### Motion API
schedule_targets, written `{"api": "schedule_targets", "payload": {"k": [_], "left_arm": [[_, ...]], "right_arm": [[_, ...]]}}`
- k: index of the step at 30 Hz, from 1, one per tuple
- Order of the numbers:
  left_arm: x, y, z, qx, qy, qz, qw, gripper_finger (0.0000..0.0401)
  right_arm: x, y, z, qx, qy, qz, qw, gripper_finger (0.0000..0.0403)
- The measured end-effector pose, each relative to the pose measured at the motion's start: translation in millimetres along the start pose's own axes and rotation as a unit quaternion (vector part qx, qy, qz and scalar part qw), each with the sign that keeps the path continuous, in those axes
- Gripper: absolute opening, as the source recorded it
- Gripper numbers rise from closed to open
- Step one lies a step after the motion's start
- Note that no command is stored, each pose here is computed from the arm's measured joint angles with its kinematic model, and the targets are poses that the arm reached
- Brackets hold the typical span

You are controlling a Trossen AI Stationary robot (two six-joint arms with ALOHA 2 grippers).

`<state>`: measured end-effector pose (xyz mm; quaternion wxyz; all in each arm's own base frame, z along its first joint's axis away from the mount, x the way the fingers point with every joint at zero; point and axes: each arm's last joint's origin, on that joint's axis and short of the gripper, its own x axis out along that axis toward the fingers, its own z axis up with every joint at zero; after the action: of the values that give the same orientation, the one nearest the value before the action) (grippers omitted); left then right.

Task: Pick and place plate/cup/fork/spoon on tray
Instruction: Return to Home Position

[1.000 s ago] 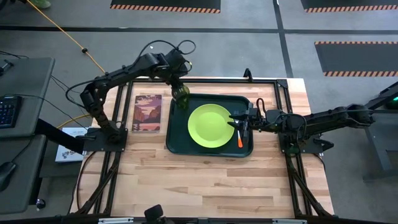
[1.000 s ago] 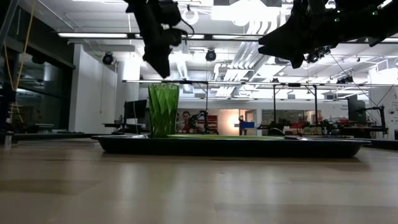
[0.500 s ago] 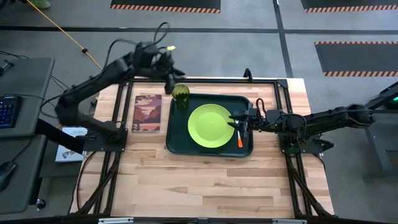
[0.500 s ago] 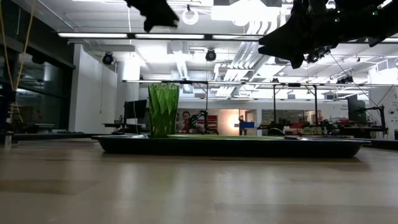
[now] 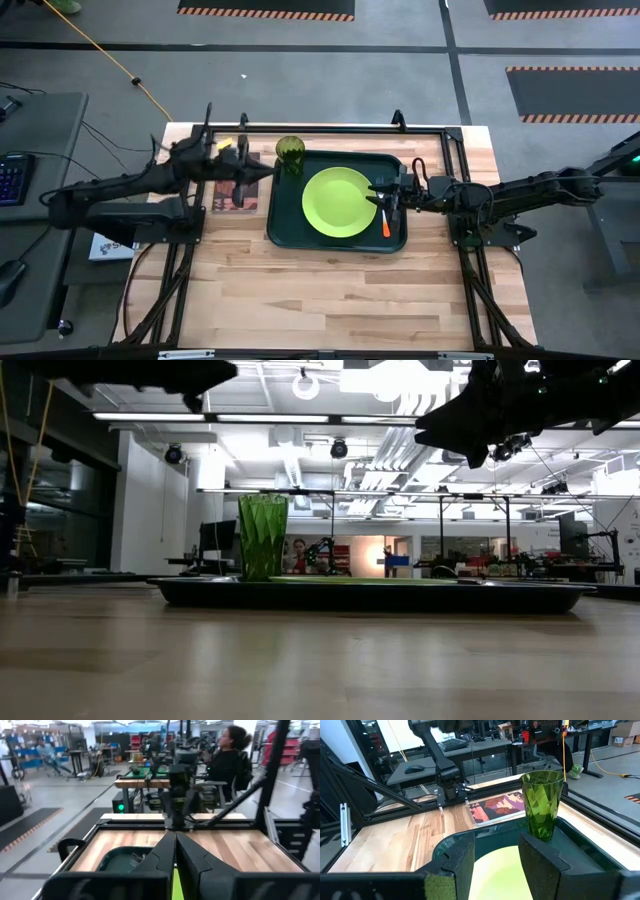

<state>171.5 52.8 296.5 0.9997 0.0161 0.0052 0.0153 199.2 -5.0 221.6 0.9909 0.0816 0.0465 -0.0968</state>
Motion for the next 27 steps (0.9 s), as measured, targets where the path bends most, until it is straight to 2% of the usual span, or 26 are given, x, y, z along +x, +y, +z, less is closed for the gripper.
{"api": "schedule_targets", "payload": {"k": [7,15,24,27], "left_arm": [[-22.6,-20.7,-34.2,-0.013,-0.005,-0.032,0.999,0.0001],[-29.7,-46.5,-77.7,-0.05,0.005,-0.048,0.998,0.0],[-47.2,-53.2,-96.8,-0.025,-0.026,-0.056,0.998,0.0],[-54.1,-52.3,-105.5,-0.022,-0.037,-0.05,0.998,0.0]], "right_arm": [[0.0,-0.5,0.5,-0.013,-0.003,-0.008,1.0,0.0144],[0.0,-1.0,0.6,-0.013,-0.005,-0.018,1.0,0.0144],[-10.7,-2.7,4.6,-0.014,0.001,-0.025,1.0,0.0142],[-21.4,-4.4,6.6,-0.011,0.012,-0.028,0.999,0.0122]]}}
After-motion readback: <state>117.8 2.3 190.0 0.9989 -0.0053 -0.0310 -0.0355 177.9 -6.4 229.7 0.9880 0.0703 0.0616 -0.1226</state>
